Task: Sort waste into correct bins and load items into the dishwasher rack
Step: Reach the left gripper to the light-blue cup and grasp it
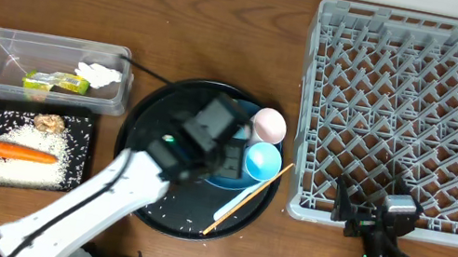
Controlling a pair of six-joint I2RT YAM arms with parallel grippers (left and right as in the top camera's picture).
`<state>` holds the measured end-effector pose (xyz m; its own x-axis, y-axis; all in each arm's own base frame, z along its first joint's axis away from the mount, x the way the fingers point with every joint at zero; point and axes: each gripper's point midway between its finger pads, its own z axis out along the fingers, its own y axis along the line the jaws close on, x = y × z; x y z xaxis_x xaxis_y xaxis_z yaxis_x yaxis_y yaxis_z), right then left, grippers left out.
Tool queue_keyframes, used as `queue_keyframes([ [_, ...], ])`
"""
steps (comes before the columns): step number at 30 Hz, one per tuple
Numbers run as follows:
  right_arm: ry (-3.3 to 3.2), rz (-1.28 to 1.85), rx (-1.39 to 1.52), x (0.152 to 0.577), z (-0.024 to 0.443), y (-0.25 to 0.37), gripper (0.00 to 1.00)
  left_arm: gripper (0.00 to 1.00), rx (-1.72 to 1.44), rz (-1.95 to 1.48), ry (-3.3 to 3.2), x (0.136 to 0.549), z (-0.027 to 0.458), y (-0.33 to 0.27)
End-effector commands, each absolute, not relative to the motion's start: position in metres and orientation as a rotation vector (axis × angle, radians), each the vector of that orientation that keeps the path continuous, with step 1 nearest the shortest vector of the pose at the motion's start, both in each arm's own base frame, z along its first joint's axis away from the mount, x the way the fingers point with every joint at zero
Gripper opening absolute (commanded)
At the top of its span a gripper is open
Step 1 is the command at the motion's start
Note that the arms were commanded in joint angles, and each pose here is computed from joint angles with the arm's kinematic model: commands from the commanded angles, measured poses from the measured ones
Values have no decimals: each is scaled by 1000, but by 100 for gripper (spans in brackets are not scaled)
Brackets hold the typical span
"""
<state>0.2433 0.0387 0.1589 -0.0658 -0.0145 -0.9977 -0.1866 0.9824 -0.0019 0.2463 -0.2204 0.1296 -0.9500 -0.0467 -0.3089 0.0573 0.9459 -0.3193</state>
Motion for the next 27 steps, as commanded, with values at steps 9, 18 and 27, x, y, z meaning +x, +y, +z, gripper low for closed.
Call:
queue_keyframes([
  [9, 1632, 145, -169, 243, 158, 41, 99, 57, 70, -435, 2767, 250, 104, -261],
  [18, 1632, 145, -169, 243, 158, 41, 99, 57, 43, -318, 2732, 263, 95, -251],
  [27, 1632, 145, -169, 243, 158, 41, 99, 36, 43, -322, 2728, 269, 86, -258],
])
